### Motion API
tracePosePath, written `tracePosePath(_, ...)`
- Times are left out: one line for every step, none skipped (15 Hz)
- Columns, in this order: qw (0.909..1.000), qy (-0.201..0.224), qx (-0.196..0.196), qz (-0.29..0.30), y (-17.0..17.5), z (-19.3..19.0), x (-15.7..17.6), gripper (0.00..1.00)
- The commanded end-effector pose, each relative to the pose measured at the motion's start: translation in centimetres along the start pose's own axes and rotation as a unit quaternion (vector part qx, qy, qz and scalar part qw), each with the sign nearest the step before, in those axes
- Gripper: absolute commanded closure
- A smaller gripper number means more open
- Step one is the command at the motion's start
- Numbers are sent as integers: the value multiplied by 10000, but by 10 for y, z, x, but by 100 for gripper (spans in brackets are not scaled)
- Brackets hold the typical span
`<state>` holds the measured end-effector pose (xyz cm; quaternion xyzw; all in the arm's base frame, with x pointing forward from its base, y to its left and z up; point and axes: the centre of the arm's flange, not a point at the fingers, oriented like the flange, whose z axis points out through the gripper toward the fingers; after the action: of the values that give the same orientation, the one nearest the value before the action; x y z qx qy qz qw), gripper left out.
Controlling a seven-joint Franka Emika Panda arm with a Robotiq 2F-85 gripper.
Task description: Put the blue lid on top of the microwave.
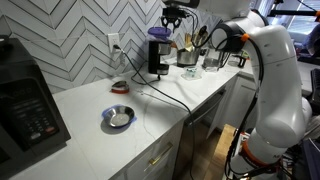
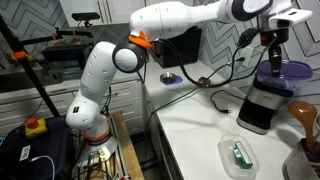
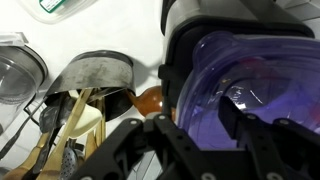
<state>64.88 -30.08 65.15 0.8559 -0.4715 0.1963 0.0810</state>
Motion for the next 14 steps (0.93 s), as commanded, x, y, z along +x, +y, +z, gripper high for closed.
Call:
tracePosePath(9997, -67, -82, 200, -12, 3, 19, 53)
tracePosePath(9996, -74, -124, 222, -14, 5, 18, 59)
tracePosePath(9995, -88, -151, 252, -16, 7, 17, 64)
tracePosePath(9995, -98, -169, 264, -16, 9, 17, 80)
tracePosePath(9994, -107, -189, 286, -16, 11, 16, 87)
tracePosePath(9993, -97, -195, 308, -16, 11, 16, 95)
tracePosePath(9992, -67, -182, 344, -14, 9, 16, 99)
tracePosePath(9992, -47, -175, 369, -13, 6, 16, 100)
tracePosePath(9990, -27, -157, 420, -9, 1, 15, 100)
tracePosePath(9988, -3, -162, 453, -6, -3, 15, 98)
tracePosePath(9986, 50, -158, 499, 0, -9, 14, 98)
tracePosePath(9983, 100, -154, 549, 4, -14, 15, 98)
tracePosePath(9980, 141, -73, 613, 12, -23, 16, 98)
tracePosePath(9977, 167, -28, 650, 16, -28, 16, 98)
